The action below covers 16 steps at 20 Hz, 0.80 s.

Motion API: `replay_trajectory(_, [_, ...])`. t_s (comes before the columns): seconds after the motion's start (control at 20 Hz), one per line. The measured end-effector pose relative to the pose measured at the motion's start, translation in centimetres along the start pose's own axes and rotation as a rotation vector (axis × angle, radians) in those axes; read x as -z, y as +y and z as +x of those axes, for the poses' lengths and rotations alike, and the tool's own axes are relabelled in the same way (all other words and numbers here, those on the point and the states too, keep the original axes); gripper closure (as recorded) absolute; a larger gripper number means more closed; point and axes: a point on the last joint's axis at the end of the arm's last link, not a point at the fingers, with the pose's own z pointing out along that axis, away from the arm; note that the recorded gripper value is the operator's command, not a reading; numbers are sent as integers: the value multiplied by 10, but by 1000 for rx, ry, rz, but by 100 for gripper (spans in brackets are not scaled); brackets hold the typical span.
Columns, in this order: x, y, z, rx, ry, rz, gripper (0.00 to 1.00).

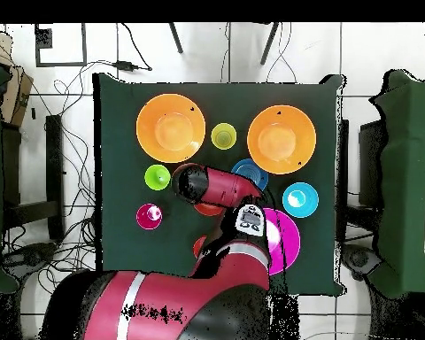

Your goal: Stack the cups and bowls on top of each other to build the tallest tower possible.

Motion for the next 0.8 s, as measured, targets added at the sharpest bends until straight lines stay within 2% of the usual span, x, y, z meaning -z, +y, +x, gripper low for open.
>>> replay_trajectory(0.35, [-2,-2,-7,10,4,5,100])
replay_trajectory(0.8, [-4,-8,-26,18,54,6,100])
